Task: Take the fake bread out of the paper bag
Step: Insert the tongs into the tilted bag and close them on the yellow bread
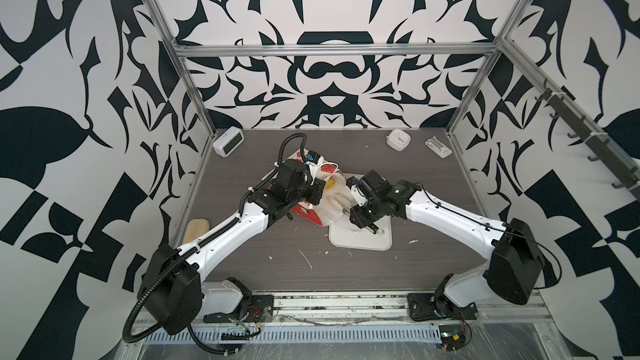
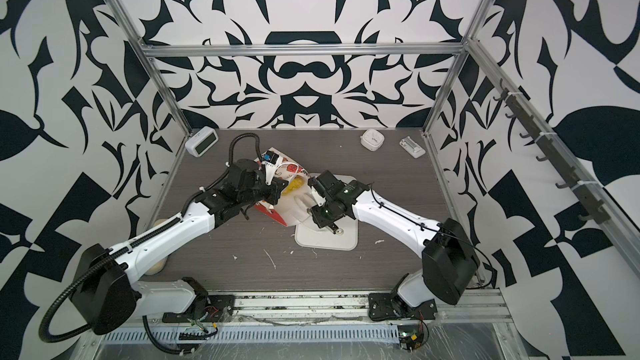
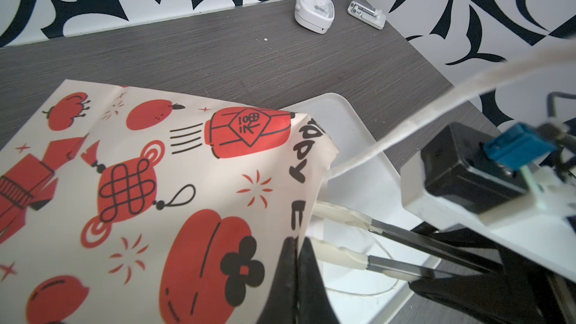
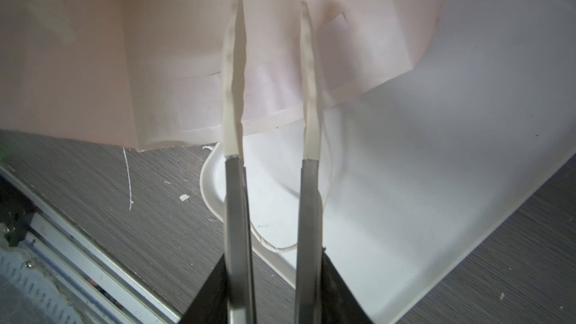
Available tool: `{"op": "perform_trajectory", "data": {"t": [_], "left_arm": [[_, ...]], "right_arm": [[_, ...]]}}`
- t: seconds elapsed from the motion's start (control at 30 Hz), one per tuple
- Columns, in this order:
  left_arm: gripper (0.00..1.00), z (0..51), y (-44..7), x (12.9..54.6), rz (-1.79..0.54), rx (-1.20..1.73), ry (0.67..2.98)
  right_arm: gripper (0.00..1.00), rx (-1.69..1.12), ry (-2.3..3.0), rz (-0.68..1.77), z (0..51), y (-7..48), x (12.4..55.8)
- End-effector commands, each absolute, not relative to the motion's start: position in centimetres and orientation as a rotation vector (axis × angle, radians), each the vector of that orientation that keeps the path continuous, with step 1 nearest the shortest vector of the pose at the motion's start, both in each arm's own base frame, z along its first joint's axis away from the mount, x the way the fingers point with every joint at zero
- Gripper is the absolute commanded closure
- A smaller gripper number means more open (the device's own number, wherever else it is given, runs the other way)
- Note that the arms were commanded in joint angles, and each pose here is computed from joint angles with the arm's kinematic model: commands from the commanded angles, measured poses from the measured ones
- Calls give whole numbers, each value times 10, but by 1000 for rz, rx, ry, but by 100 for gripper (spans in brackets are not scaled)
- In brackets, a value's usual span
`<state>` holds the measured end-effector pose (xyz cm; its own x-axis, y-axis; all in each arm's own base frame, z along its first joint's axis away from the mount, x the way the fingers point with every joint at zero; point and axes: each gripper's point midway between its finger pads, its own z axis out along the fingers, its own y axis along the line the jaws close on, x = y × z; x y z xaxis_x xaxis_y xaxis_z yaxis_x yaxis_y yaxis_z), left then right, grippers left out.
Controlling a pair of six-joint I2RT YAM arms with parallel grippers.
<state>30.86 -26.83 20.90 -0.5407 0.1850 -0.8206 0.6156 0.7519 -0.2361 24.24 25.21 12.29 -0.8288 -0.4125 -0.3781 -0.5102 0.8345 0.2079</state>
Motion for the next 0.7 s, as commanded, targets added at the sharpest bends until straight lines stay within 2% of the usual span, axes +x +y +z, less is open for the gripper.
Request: {"op": "perform_trajectory", "data": {"t": [0.0,0.27,0.67], "left_arm": [[99,219,-272,304,-688,614,2069],[98,230,-270,300,-700,615,2036],[98,229,-273,302,-706,624,2040]], "right_arm": [[56,-604,2637,451,130,260,258],[54,-395,2600,549,126,253,282],[52,-290,2522,717,135,255,304]]}}
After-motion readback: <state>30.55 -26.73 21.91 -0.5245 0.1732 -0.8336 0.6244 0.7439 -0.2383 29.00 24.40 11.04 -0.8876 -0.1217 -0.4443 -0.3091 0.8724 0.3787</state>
